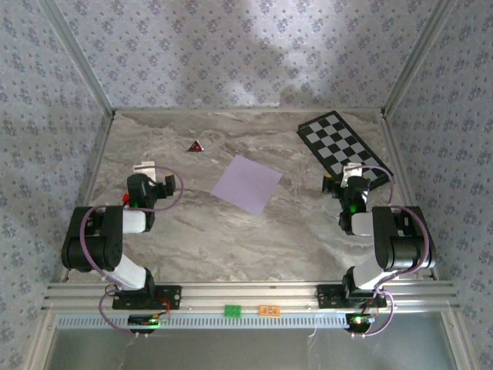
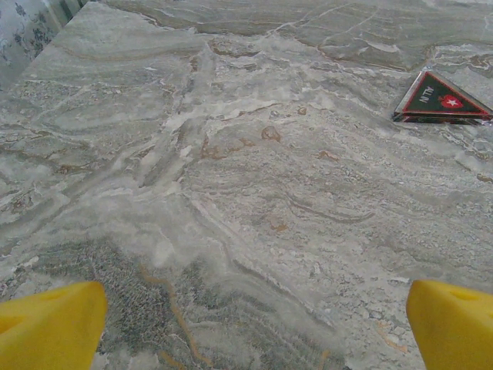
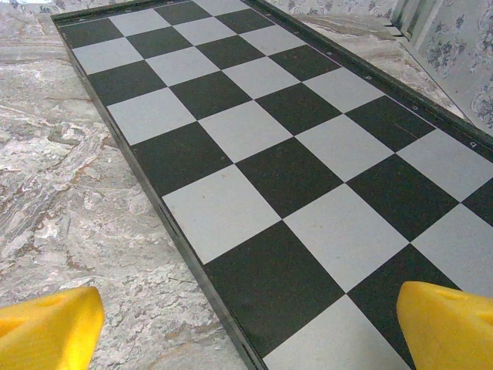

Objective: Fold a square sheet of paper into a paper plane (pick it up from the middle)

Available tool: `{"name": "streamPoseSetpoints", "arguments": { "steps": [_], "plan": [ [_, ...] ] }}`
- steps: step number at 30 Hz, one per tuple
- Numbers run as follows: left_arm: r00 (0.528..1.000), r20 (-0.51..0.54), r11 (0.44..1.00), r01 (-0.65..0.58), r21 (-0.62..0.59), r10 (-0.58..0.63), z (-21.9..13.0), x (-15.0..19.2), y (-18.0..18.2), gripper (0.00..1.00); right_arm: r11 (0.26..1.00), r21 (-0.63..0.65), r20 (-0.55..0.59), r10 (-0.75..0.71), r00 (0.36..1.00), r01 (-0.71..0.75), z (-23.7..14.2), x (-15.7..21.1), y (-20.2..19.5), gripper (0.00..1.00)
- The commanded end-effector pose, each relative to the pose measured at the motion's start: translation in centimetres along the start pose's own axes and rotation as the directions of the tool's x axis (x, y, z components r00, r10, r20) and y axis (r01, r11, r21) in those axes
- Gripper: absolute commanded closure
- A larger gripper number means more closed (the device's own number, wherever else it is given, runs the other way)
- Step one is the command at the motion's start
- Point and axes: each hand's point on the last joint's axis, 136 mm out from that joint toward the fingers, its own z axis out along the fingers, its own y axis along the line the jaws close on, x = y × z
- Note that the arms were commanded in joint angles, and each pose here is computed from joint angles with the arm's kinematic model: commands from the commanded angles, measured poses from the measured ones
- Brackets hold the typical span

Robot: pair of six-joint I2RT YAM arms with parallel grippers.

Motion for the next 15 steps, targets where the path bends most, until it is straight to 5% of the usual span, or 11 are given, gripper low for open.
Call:
{"name": "streamPoseSetpoints", "arguments": {
  "steps": [1,15],
  "plan": [
    [0.999,0.036,1.0,-0.007,0.014,0.006,0.01,-1.11,-0.21,0.0,1.0,-0.006,0.022,0.005,1.0,-0.005,0.27,-0.93,0.05,0.0],
    [0.999,0.036,1.0,-0.007,0.014,0.006,0.03,-1.12,-0.18,0.0,1.0,-0.016,0.017,0.008,1.0,-0.007,0.34,-0.84,0.15,0.0]
  ]
}}
